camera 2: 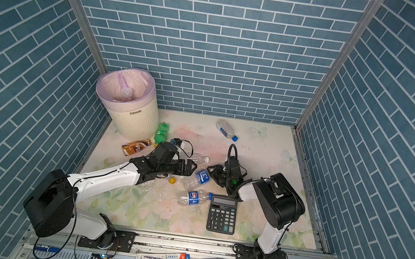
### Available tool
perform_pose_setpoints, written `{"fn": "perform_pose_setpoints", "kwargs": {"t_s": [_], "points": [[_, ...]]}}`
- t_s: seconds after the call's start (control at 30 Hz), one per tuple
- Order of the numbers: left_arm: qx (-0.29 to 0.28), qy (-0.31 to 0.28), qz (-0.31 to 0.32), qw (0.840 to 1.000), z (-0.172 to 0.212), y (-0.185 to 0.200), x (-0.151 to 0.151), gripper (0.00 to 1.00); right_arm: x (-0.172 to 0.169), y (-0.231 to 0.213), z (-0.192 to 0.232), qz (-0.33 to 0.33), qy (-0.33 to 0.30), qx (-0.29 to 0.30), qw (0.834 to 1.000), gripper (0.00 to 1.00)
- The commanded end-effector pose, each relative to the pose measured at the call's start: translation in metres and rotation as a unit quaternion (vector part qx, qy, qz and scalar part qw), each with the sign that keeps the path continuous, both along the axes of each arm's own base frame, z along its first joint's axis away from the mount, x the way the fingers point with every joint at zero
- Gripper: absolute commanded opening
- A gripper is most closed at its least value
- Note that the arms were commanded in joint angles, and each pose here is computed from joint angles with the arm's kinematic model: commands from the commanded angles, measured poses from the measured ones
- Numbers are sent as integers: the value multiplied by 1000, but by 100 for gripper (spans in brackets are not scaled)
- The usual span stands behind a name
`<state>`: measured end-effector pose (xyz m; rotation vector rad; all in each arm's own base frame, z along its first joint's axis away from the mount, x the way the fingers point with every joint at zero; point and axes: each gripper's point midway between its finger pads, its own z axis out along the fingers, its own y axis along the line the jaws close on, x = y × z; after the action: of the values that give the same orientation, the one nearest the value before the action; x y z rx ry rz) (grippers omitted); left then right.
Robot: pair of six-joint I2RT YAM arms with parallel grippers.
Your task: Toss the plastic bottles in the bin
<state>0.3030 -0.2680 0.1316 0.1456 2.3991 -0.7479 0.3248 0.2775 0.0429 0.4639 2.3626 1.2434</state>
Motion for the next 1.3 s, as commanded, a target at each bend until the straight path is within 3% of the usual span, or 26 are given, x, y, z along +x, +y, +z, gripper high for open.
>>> {"fn": "perform_pose_setpoints", "kwargs": {"t_s": [0.0, 0.73, 1.0, 1.27], "points": [[4, -5, -1, 1000, 3, 0, -1, 99, 0, 0, -6, -14, 7, 8, 1000, 32], [13, -11, -4, 1000, 8, 3, -2, 99, 16, 2, 17, -14, -24, 1, 1000, 24], [23, -51, -39, 998, 37, -1, 0, 99, 30, 1, 64, 3, -80, -35, 996, 22], [36, -97, -113, 988, 71, -19, 3, 99, 50, 10, 132, 40, -141, -50, 988, 19]]}}
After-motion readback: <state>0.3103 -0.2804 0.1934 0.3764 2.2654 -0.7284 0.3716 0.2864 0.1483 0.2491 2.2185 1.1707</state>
